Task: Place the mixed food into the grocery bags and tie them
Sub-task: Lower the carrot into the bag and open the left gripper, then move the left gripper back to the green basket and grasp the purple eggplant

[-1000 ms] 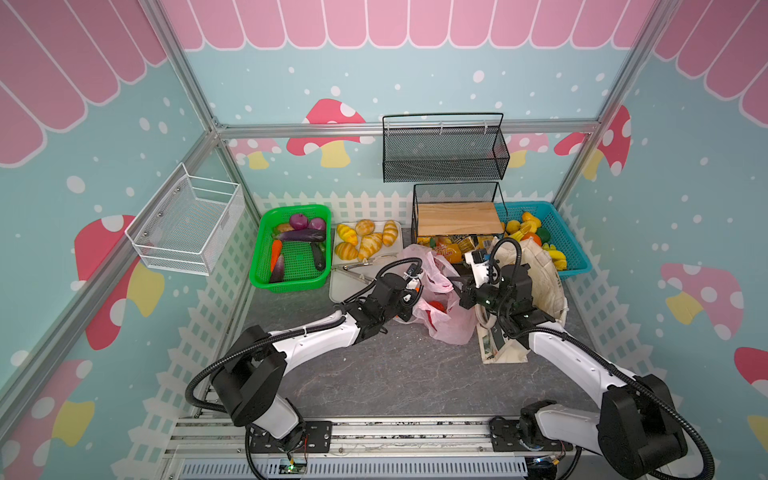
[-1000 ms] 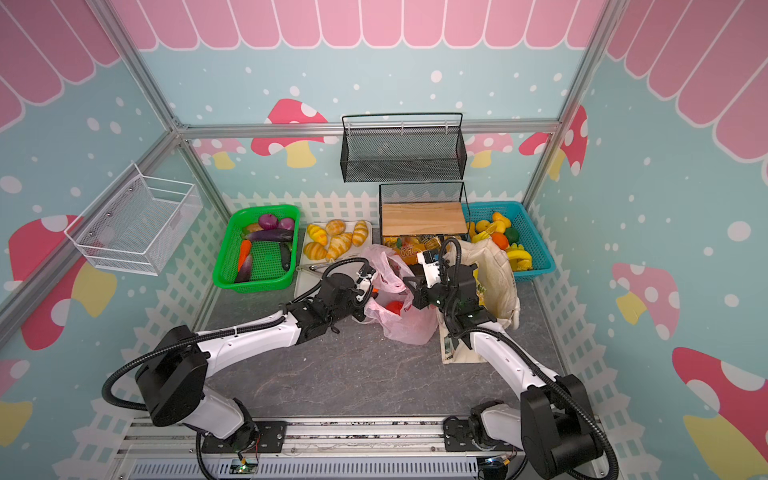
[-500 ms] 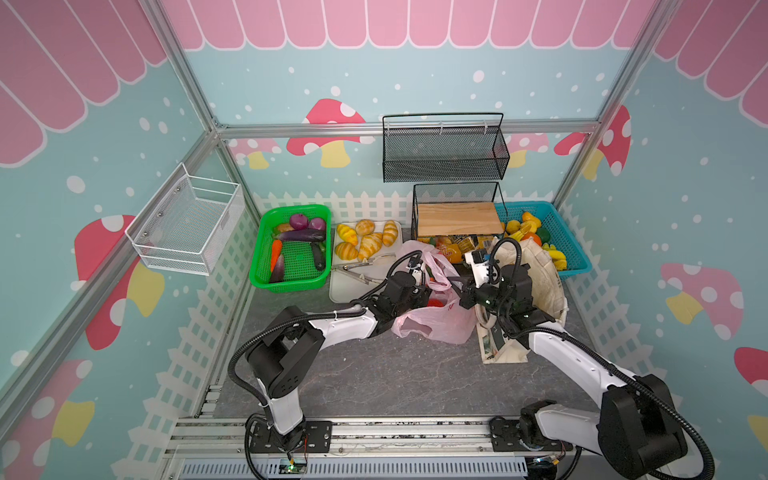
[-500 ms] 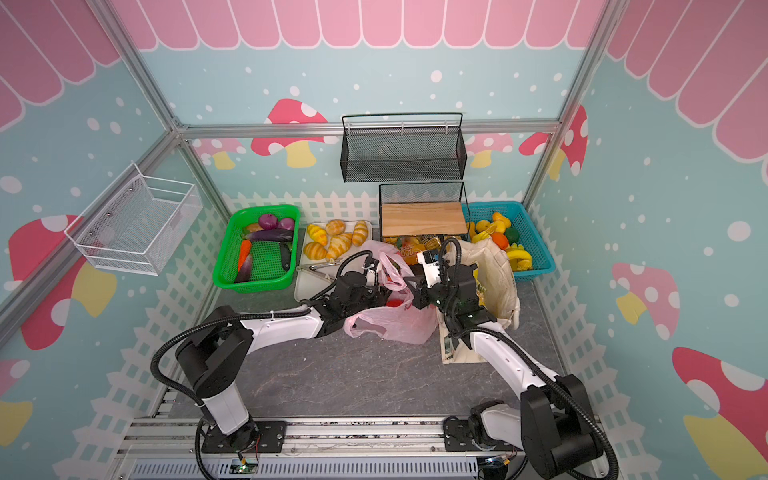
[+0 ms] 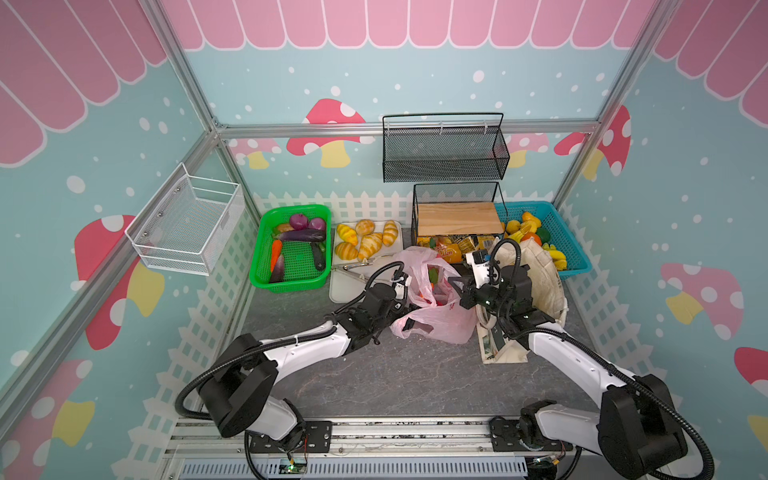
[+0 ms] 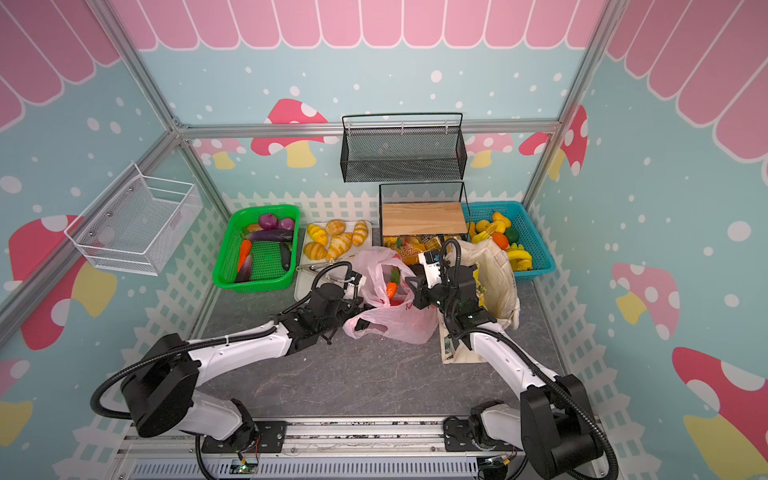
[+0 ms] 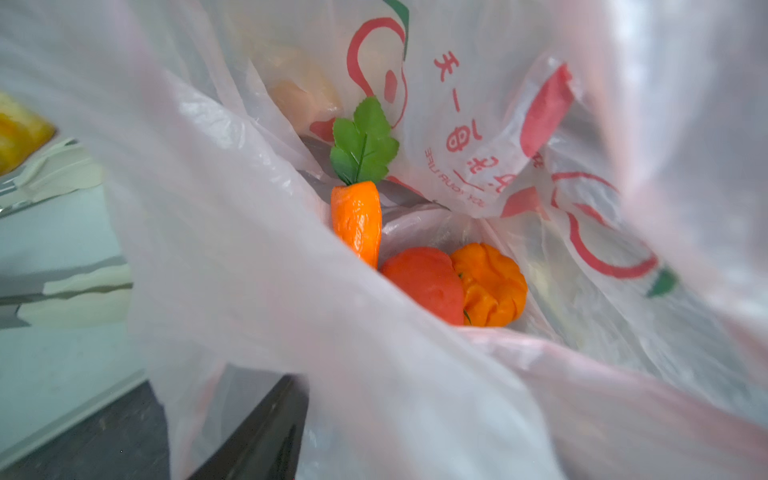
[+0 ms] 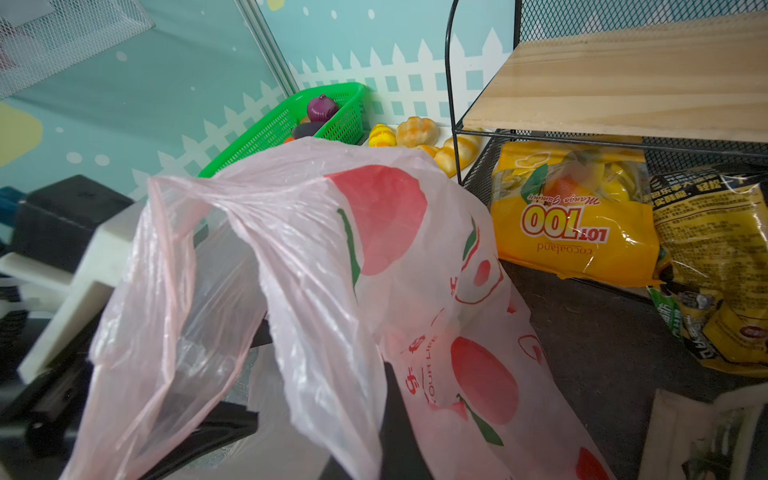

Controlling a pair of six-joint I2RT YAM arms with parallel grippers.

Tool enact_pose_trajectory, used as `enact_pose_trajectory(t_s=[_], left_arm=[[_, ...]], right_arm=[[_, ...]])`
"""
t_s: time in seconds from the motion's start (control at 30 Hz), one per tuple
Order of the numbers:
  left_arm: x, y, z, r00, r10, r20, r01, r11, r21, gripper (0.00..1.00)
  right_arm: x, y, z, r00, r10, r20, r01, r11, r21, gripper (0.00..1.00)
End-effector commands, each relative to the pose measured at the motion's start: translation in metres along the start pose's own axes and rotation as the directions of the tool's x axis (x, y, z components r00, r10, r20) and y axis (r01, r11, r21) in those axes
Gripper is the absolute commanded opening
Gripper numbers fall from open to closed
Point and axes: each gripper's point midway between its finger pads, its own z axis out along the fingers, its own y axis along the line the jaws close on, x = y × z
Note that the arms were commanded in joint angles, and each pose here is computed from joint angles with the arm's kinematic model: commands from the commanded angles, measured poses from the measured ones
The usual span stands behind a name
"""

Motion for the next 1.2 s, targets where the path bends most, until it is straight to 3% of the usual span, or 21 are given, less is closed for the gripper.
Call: enact_pose_trajectory(t_s=[0.0, 0.17, 0.3, 0.37, 0.47, 0.53, 0.6, 0.67, 0.8, 1.0, 1.17], left_arm=[[0.03, 0.014, -0.02, 0.995, -0.027, -0.095, 0.025, 0.999, -0.02, 0.65], [0.034, 0.035, -0.047, 0.991, -0.097, -0.091, 0.09, 0.993, -0.077, 0.65], [0.017, 0.075, -0.073, 0.982, -0.188, -0.003, 0.183, 0.96, -0.213, 0.65], [-0.002, 0.107, -0.087, 0.959, -0.268, 0.088, 0.282, 0.912, -0.297, 0.66], [-0.035, 0.162, -0.109, 0.893, -0.374, 0.252, 0.448, 0.802, -0.396, 0.67], [-0.054, 0.196, -0.117, 0.859, -0.387, 0.336, 0.506, 0.741, -0.442, 0.67], [-0.073, 0.231, -0.122, 0.852, -0.361, 0.379, 0.517, 0.691, -0.506, 0.68], [-0.082, 0.268, -0.122, 0.869, -0.34, 0.359, 0.494, 0.632, -0.598, 0.68], [-0.079, 0.337, -0.112, 0.92, -0.331, 0.21, 0.36, 0.499, -0.788, 0.69], [-0.065, 0.404, -0.104, 0.92, -0.393, 0.009, 0.178, 0.395, -0.901, 0.69], [-0.043, 0.44, -0.111, 0.882, -0.466, -0.075, 0.109, 0.356, -0.928, 0.68]], right_arm=[[0.006, -0.009, -0.004, 1.0, -0.004, -0.007, 0.004, 0.999, 0.046, 0.0], [0.006, -0.01, -0.005, 1.0, -0.006, -0.004, 0.006, 0.999, 0.052, 0.0], [0.005, -0.011, -0.005, 1.0, -0.007, -0.002, 0.007, 0.998, 0.056, 0.0], [0.007, -0.01, -0.004, 1.0, -0.002, -0.007, 0.003, 0.999, 0.048, 0.0], [0.006, -0.008, -0.004, 1.0, -0.001, -0.004, 0.001, 0.999, 0.038, 0.0], [0.005, -0.008, -0.004, 1.0, -0.002, 0.0, 0.002, 0.999, 0.037, 0.0], [0.004, -0.006, -0.005, 1.0, -0.004, 0.003, 0.004, 1.0, 0.03, 0.0], [0.003, -0.005, -0.006, 1.0, -0.006, 0.008, 0.006, 1.0, 0.026, 0.0], [0.001, -0.004, -0.008, 1.0, -0.012, 0.015, 0.011, 1.0, 0.027, 0.0], [0.001, -0.003, -0.008, 1.0, -0.014, 0.014, 0.014, 1.0, 0.023, 0.0], [0.001, -0.002, -0.008, 1.0, -0.015, 0.015, 0.014, 1.0, 0.016, 0.0]])
